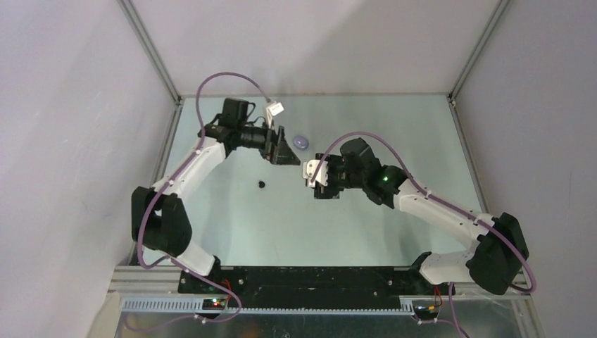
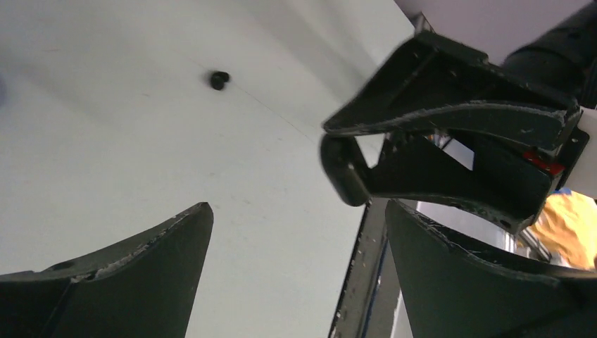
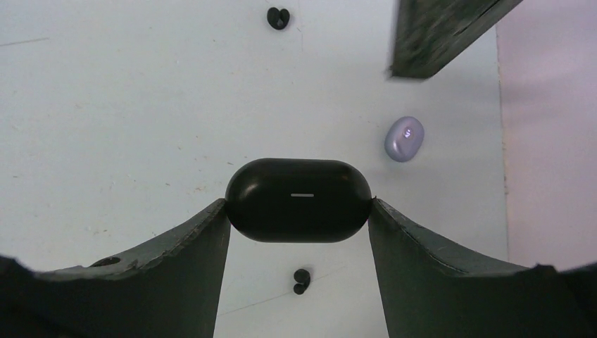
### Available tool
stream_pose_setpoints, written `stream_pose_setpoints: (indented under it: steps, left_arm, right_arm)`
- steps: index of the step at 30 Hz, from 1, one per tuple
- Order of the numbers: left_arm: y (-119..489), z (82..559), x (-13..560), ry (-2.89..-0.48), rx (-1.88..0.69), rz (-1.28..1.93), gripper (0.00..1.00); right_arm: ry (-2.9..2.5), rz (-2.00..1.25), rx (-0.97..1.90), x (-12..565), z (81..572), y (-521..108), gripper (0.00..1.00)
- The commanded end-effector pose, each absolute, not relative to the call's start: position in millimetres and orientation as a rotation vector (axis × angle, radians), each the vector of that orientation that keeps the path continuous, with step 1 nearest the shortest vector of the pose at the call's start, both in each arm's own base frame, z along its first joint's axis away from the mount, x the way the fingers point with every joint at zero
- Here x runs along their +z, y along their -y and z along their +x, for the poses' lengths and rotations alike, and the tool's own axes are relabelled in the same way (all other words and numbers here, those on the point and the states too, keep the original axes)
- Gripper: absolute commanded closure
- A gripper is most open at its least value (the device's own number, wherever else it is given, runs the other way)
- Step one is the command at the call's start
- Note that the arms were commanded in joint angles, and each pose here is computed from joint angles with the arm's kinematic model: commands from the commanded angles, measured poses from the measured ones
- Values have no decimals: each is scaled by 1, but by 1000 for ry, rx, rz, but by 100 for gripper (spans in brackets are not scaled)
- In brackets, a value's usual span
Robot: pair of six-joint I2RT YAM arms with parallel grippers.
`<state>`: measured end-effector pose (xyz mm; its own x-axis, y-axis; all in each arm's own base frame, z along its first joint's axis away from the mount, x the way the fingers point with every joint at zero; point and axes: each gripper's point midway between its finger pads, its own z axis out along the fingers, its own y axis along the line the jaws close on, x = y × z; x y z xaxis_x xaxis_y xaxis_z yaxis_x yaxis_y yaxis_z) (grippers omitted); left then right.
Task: Insert the wireless bluetooth earbuds into the charging case
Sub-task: Pass from the right arm to the left
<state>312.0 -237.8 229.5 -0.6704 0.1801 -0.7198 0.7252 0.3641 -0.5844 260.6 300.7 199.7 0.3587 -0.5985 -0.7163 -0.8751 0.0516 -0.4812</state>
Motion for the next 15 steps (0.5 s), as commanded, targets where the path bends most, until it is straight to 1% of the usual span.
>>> stream_pose_setpoints:
  steps: [1, 5, 8, 15]
  left_arm:
    - [265, 270, 237, -2031, -1386, 922, 1]
    - [275, 256, 229, -2033, -1363, 1017, 1]
    - [279, 256, 224, -2046, -1367, 1029, 2]
    - [286, 246, 221, -2052, -1461, 1074, 10]
  right_arm:
    - [-1255, -1623, 231, 220, 268, -302, 32]
    - [-1241, -1622, 214, 224, 265, -305, 32]
    - [-1230, -1618, 219, 228, 262, -306, 31]
    - [-1218, -1601, 249, 236, 256, -307, 31]
